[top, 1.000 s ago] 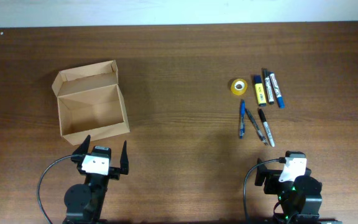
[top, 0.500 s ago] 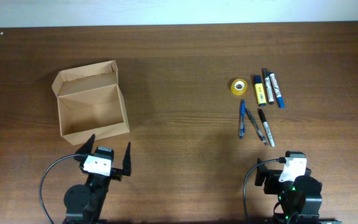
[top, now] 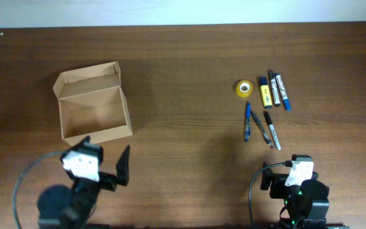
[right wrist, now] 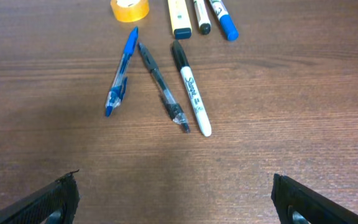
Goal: Pack container
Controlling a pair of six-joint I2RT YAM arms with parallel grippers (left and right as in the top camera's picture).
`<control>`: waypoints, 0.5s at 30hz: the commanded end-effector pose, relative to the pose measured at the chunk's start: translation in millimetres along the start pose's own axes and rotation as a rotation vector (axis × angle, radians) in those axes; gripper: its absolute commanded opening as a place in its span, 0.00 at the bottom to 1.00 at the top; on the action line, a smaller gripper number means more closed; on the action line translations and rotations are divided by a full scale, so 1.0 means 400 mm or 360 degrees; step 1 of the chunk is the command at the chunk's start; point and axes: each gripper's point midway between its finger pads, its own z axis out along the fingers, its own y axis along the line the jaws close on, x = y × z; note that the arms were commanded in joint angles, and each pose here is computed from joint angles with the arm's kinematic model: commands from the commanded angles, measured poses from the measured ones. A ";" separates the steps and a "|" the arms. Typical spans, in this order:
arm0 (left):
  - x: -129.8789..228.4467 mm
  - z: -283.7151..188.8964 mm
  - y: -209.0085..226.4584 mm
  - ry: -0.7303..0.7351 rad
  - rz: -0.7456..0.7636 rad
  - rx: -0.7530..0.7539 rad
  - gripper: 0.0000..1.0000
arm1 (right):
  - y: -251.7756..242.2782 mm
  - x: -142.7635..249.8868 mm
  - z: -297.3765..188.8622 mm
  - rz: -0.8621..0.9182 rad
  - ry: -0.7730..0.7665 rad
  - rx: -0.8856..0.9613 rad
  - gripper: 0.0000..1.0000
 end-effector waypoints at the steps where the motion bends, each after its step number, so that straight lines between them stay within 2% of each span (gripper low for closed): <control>1: -0.035 0.060 0.050 0.0300 -0.0062 -0.0142 1.00 | 0.000 0.006 0.004 0.0022 -0.0001 -0.0006 0.99; 7: -0.151 0.248 0.072 0.0699 -0.0130 -0.0093 1.00 | 0.000 0.006 0.004 0.0022 0.0000 -0.0006 0.99; 11: -0.239 0.383 0.037 0.0721 -0.0188 0.0130 1.00 | 0.000 0.006 0.004 0.0022 0.0000 -0.0006 0.99; 14: -0.266 0.470 0.026 0.0705 -0.0209 0.0232 1.00 | 0.000 0.006 0.004 0.0021 0.0000 -0.0006 0.99; 15: -0.266 0.495 0.030 0.0707 -0.0215 0.0233 0.96 | 0.000 0.006 0.004 0.0022 0.0000 -0.0006 0.99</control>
